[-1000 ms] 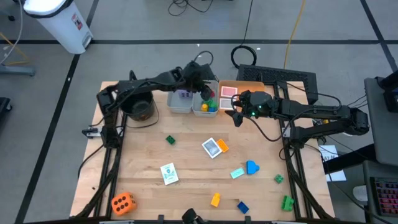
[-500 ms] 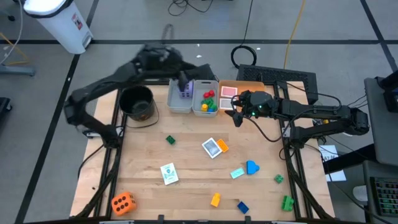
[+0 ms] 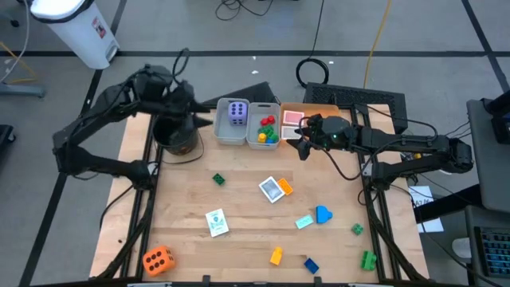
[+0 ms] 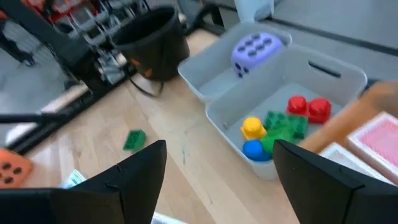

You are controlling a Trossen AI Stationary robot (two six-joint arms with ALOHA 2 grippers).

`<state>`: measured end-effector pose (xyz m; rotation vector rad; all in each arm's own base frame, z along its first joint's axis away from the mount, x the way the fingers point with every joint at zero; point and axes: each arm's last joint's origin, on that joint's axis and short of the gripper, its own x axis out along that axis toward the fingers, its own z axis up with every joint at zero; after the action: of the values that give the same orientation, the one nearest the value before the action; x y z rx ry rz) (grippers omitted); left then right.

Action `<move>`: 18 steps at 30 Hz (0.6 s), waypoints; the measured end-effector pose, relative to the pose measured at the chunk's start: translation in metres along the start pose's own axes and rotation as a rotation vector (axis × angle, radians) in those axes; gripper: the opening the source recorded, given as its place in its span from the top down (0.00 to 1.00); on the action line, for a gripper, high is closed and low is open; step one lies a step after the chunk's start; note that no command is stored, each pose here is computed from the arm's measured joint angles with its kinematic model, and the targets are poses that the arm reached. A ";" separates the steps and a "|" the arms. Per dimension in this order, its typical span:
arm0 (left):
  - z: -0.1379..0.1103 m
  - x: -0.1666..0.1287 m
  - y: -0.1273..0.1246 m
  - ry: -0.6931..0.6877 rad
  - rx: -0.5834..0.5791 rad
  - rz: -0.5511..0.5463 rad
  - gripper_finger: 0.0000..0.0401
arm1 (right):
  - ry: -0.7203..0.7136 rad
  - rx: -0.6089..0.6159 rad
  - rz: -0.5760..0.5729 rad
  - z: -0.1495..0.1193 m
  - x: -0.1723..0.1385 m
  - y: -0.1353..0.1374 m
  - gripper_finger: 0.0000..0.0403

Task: Pick & Place Toys
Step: Put the blue gamepiece into the right gray bin

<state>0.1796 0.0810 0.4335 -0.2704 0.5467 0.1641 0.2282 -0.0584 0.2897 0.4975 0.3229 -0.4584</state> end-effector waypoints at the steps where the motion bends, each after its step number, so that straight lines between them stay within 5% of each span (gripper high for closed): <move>1: -0.006 0.000 -0.001 0.015 -0.001 -0.005 0.42 | -0.019 0.003 0.007 0.002 0.000 0.001 0.30; 11: -0.072 0.019 -0.010 0.115 -0.079 -0.077 0.42 | -0.173 0.130 -0.015 0.013 -0.001 0.004 0.30; 18: -0.106 0.032 -0.020 0.206 -0.098 -0.137 0.42 | -0.168 0.213 0.119 0.008 -0.001 0.025 0.30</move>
<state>0.1595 0.0335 0.3336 -0.4217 0.7226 0.0301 0.2411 -0.0429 0.3066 0.6773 0.0825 -0.4177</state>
